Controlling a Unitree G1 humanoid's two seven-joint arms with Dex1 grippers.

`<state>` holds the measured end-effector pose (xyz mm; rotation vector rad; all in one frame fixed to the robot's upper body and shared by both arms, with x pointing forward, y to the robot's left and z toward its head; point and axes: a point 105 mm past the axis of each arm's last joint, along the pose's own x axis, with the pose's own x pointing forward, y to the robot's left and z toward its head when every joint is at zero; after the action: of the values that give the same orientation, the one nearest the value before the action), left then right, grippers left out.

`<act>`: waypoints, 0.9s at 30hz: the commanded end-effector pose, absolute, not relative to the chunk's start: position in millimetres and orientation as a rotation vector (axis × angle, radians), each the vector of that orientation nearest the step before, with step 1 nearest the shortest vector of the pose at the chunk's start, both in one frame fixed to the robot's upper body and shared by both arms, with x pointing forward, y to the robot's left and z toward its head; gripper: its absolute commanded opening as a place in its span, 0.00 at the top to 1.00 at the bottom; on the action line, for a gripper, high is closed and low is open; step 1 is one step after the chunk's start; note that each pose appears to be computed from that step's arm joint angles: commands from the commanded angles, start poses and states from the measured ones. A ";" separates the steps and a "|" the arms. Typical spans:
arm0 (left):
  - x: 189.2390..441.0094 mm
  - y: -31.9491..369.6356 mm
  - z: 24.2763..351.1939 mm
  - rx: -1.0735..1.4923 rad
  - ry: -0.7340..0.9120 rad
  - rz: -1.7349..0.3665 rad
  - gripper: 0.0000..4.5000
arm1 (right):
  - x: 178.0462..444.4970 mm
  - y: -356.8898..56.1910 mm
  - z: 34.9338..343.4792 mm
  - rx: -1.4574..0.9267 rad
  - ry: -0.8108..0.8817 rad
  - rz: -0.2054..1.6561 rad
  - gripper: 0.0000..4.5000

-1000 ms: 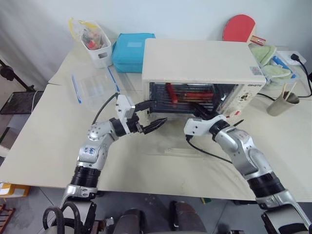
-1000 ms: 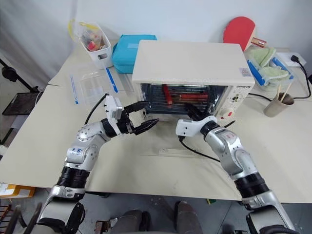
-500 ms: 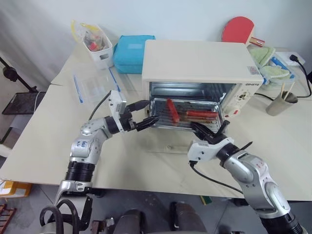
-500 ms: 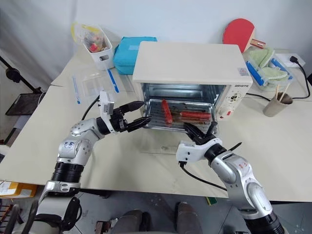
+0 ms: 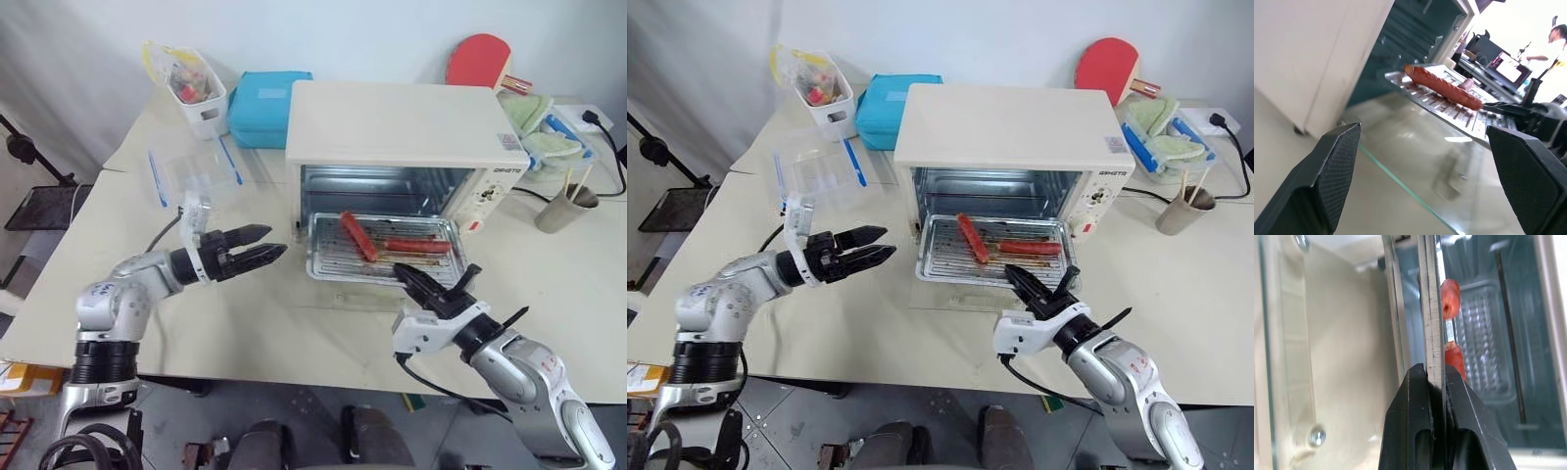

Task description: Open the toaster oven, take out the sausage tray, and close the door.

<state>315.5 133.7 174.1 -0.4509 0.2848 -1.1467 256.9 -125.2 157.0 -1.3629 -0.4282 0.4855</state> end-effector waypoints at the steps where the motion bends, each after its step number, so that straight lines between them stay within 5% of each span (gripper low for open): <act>1: 307.7 125.6 180.4 -0.604 0.443 -1.167 0.04 | 251.9 -116.0 170.2 -1.390 -0.523 0.521 1.00; 13: 312.0 122.1 172.0 -0.804 0.577 -1.124 0.04 | 259.8 -92.4 178.7 -1.379 -0.643 0.609 1.00; 27: 304.6 108.1 173.1 -0.935 0.609 -1.171 0.82 | 265.1 -86.7 175.0 -1.349 -0.624 0.655 1.00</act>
<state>305.1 110.4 161.8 -0.9239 0.6430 -1.1347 271.1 -94.9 160.1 -1.3895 -0.5471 0.6631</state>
